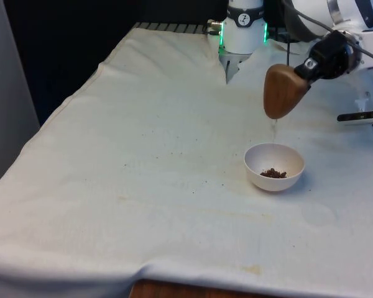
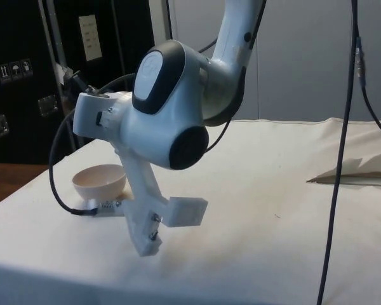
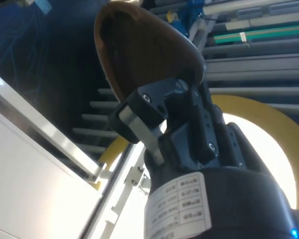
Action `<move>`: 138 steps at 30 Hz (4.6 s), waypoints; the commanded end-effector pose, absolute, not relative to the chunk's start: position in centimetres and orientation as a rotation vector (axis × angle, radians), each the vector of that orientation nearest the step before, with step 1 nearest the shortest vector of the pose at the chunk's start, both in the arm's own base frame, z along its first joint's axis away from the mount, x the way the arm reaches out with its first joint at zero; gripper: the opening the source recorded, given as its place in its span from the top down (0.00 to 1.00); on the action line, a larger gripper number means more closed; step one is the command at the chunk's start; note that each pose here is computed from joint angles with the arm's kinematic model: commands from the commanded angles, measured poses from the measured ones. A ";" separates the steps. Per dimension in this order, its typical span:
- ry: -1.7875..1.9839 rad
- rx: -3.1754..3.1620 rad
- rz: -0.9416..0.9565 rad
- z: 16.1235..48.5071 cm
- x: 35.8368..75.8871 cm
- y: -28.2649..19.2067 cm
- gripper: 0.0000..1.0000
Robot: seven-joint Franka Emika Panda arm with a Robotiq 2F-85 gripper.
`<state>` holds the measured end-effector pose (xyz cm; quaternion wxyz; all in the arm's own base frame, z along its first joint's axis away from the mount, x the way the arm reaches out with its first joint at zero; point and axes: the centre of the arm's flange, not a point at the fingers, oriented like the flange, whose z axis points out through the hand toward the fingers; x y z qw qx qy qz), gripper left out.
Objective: Pour the coffee beans from the cup into the bowl.
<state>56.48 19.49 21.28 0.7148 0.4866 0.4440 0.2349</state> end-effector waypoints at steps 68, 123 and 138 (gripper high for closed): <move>0.908 1.243 0.555 27.9 57.4 14.6 1.00; 0.945 1.572 0.422 27.7 55.4 6.4 1.00; 0.962 1.673 0.370 27.1 55.0 5.4 1.00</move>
